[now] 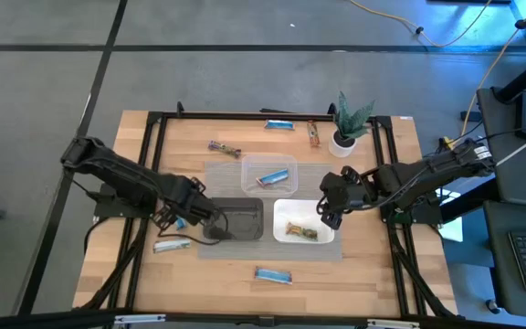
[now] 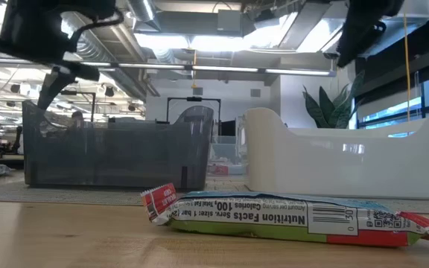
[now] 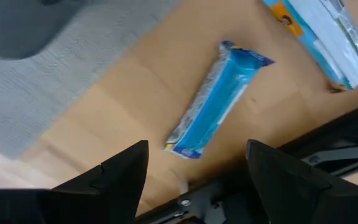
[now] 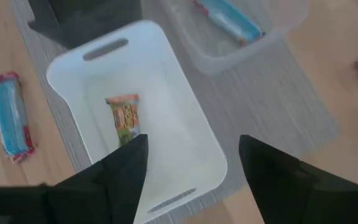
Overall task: Pick and place Granola Bars by type
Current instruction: Put the bottom blue granola bar into the black bin
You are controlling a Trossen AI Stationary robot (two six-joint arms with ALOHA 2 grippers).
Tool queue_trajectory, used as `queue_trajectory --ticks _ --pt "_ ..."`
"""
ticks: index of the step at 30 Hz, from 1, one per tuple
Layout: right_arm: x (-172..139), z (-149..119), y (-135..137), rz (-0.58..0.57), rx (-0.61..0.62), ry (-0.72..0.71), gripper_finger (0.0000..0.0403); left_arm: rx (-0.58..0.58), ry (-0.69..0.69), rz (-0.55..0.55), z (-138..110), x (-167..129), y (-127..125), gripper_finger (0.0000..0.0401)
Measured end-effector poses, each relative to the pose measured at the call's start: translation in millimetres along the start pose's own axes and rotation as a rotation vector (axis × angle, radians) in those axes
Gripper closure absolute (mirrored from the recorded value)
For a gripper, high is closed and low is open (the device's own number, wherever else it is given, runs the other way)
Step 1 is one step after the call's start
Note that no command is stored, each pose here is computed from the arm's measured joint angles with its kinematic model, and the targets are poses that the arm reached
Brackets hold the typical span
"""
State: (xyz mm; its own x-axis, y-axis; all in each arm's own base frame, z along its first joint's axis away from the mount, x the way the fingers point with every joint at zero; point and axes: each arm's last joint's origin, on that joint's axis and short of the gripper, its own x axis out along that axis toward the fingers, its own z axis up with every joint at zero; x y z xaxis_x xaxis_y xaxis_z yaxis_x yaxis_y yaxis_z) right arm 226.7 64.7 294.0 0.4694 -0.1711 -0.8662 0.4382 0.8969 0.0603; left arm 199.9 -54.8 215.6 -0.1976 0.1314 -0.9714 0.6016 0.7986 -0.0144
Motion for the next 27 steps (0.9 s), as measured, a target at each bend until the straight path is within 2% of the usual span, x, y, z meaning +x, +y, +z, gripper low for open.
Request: queue_trajectory --ticks 5,13,20,23,27 --pt "13.6 -15.5 -0.1 -0.028 0.033 0.043 0.0148 -0.062 0.043 -0.027 11.0 10.4 0.1 0.0136" --pt "22.4 -27.0 1.8 -0.033 0.05 0.061 0.0148 -0.154 -0.029 -0.015 11.3 38.2 -2.4 0.0137" --pt "21.9 -26.1 2.4 -0.024 0.05 0.052 0.0148 -0.098 0.037 -0.014 2.9 62.7 -14.7 0.0137" --pt "21.8 -25.7 2.7 -0.02 0.052 0.048 0.0148 -0.074 -0.015 0.044 9.2 64.1 -15.6 0.0137" --pt "21.9 -24.9 3.4 -0.012 0.056 0.04 0.0148 -0.03 -0.03 0.024 9.6 66.9 -16.4 0.0137"
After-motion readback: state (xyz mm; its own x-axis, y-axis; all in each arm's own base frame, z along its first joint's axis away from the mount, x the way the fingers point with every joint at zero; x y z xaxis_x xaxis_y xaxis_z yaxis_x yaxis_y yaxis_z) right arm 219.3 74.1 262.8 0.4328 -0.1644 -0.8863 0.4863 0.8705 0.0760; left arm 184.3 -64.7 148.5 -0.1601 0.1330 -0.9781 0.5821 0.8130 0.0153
